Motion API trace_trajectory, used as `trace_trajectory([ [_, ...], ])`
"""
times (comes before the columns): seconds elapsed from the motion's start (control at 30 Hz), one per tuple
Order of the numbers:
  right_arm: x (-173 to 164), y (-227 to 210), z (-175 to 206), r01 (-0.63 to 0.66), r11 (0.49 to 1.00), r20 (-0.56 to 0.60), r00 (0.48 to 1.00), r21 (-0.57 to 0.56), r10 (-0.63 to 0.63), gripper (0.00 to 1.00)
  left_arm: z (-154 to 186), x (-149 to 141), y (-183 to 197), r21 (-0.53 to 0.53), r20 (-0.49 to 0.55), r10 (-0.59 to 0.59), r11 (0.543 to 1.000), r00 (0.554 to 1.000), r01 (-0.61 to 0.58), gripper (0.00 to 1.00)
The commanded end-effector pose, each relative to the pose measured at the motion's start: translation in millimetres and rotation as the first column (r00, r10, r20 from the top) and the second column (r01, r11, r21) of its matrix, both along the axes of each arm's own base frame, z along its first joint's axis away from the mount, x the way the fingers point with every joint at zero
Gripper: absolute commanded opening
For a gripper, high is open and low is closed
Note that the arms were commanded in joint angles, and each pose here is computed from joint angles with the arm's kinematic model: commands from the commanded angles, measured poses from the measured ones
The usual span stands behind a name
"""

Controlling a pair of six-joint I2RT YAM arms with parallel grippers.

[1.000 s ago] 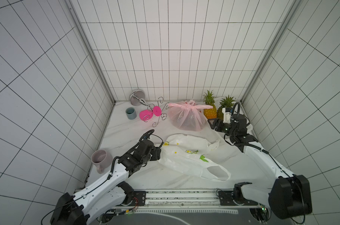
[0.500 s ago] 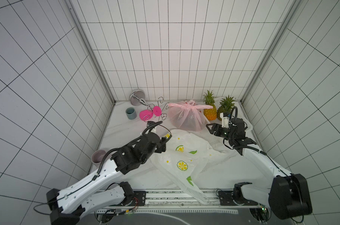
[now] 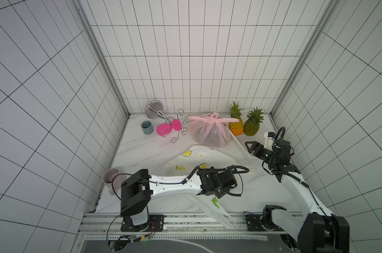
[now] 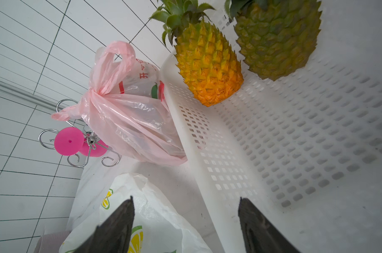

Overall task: Place the pineapple into a plastic bag & tie a knot
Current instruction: Pick up the plastic bag at the center of the board, then pick up the pineapple from the basket.

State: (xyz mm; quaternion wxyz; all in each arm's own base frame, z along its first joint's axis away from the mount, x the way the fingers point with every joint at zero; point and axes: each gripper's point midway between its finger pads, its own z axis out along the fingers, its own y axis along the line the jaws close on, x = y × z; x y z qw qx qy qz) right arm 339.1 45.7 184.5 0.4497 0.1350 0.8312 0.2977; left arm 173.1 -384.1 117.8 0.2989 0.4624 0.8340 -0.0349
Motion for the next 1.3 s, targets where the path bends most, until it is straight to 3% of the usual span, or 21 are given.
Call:
trace_trajectory([
  [0.0, -14.1, -1.0, -18.3, -0.002, 0.999, -0.044, 0.999, 0.033, 0.003, 0.77, 1.6, 0.5, -14.9, 0.0, 0.013, -0.039, 0.999, 0.999, 0.039, 0.9],
  [0.13, -14.7, -6.1, -19.8, 0.01, 0.999, -0.046, 0.999, 0.035, -0.008, 0.77, -10.8, 0.8, -21.0, 0.032, -0.001, -0.043, 0.999, 0.999, 0.043, 0.91],
  [0.43, -12.6, -18.1, -13.2, 0.042, 0.998, -0.022, 0.999, 0.041, -0.041, 0.77, -51.7, 21.1, 13.6, 0.269, 0.098, 0.036, 0.961, 0.995, -0.061, 0.91],
  [0.5, -11.4, -19.8, -11.8, 0.051, 0.998, -0.015, 0.999, 0.045, -0.051, 0.77, -53.6, 29.9, 21.7, 0.308, 0.145, 0.065, 0.945, 0.987, -0.107, 0.78],
  [0.53, -10.6, -21.5, -10.4, 0.06, 0.997, -0.01, 0.998, 0.043, -0.059, 0.76, -52.4, 35.2, 24.8, 0.313, 0.157, 0.083, 0.941, 0.984, -0.13, 0.6],
  [0.63, -6.1, -27.9, -2.7, 0.092, 0.995, 0.021, 0.995, 0.028, -0.092, 0.76, -29.4, 46.7, 23.0, 0.211, 0.124, 0.147, 0.962, 0.981, -0.171, 0.0],
  [0.73, 4.1, -38.8, 12.3, 0.148, 0.989, 0.062, 0.987, 0.012, -0.148, 0.76, 7.6, 51.1, 14.9, -0.007, -0.036, 0.157, 0.987, 0.987, -0.158, 0.0],
  [0.87, 28.9, -60.6, 32.8, 0.25, 0.968, 0.117, 0.962, -0.009, -0.247, 0.78, 66.7, 58.0, 19.4, -0.236, -0.179, 0.113, 0.959, 0.977, -0.154, 0.0],
  [1.1, 95.0, -88.5, 60.6, 0.329, 0.939, 0.174, 0.935, -0.1, -0.309, 0.83, 139.6, 55.6, 37.5, -0.403, -0.262, 0.031, 0.905, 0.965, -0.139, 0.0],
  [1.27, 144.8, -81.5, 79.4, 0.294, 0.935, 0.197, 0.946, -0.196, -0.256, 0.86, 167.7, 62.4, 51.1, -0.555, -0.33, -0.023, 0.813, 0.944, -0.174, 0.0],
])
